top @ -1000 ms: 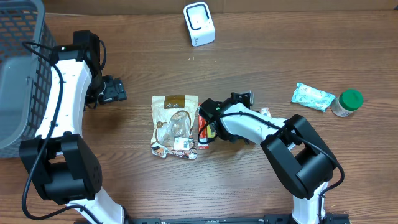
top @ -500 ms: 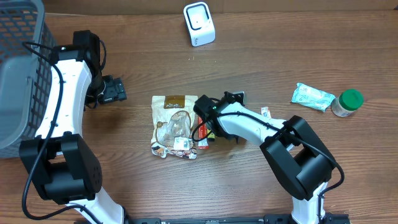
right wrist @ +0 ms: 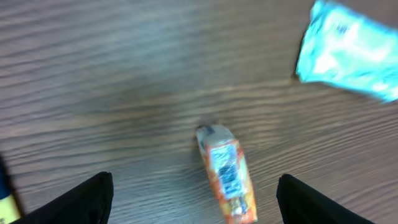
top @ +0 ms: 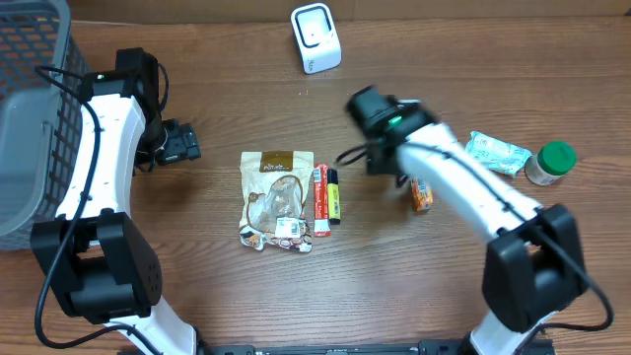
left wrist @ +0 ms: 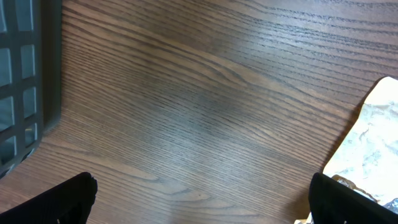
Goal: Scan the item barcode
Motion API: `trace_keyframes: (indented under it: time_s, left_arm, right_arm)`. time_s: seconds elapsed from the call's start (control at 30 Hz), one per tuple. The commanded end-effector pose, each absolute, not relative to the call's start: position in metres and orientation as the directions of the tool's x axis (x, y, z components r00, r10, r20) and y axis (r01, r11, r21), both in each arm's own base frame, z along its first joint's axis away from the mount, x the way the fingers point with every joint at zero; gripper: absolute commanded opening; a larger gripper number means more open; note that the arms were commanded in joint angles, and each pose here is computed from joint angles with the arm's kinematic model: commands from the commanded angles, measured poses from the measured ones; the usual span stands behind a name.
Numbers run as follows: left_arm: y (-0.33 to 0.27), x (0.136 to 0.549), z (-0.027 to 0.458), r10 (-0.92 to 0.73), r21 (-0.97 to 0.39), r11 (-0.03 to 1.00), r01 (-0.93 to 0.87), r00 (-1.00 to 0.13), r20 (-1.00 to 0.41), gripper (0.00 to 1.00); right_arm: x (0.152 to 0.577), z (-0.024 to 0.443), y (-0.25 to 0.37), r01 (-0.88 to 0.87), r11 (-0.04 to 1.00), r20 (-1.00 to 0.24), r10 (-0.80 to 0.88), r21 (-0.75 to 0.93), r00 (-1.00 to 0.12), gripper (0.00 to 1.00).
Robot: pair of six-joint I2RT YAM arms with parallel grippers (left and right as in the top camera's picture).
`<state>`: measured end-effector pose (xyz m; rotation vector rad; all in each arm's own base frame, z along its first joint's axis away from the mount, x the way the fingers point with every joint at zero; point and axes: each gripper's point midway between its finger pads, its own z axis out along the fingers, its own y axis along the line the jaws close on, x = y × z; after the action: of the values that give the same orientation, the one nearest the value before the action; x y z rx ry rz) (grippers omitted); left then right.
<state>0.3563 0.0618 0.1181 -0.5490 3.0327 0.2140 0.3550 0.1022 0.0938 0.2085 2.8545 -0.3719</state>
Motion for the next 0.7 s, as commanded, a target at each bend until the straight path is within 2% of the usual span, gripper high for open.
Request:
trace_keyframes:
  time_s: [0.0,0.13,0.3,0.4,0.5,0.53,0.6,0.63,0.67]
  left_arm:
    - [0.059,0.360,0.119,-0.321,0.122,0.937,-0.328,-0.944,-0.078,1.00]
    - [0.059,0.360,0.119,-0.321,0.122,0.937,-0.328,-0.944,-0.078,1.00]
    - [0.059,0.360,0.119,-0.321,0.122,0.937,-0.328,-0.944,-0.078,1.00]
    - [0.059,0.360,0.119,-0.321,0.122,0.937,-0.328,-0.944,-0.078,1.00]
    - [0.059,0.360,0.119,-0.321,0.122,0.937,-0.329,-0.944,-0.078,1.00]
    - [0.059,0.360,0.119,-0.321,0.122,0.937,-0.329,-0.944,-0.078,1.00]
    - [0.059,0.360,0.119,-0.321,0.122,0.937,-0.329,-0.944,-0.078,1.00]
    - [0.059,0.360,0.119,-0.321,0.122,0.937,-0.329,-0.944,-0.078,1.00]
    - [0.059,0.360,0.119,-0.321,0.122,0.937,-0.329,-0.944,-0.078,1.00]
  right_arm:
    - [0.340,0.075,0.102,0.120,0.991,-0.102,0.113,-0.059,-0.988,0.85]
    - [0.333,0.060,0.076,0.184,0.981,-0.057,0.181,-0.063,-0.982,0.85]
    - [0.324,0.037,0.083,0.110,0.994,-0.028,0.110,-0.004,-0.994,0.84]
    - [0.320,0.022,0.085,0.102,0.995,-0.039,0.102,0.003,-0.994,0.75]
    - [0.317,0.009,0.086,0.099,0.995,-0.051,0.100,0.008,-0.994,0.59]
    - [0.317,0.006,0.085,0.099,0.995,-0.055,0.100,0.009,-0.994,0.50]
    - [0.315,0.000,0.085,0.099,0.995,-0.063,0.099,0.012,-0.993,0.15]
    - [0.315,-0.003,0.085,0.099,0.995,-0.065,0.099,0.013,-0.993,0.04]
    - [0.314,-0.005,0.085,0.099,0.995,-0.067,0.099,0.014,-0.993,0.04]
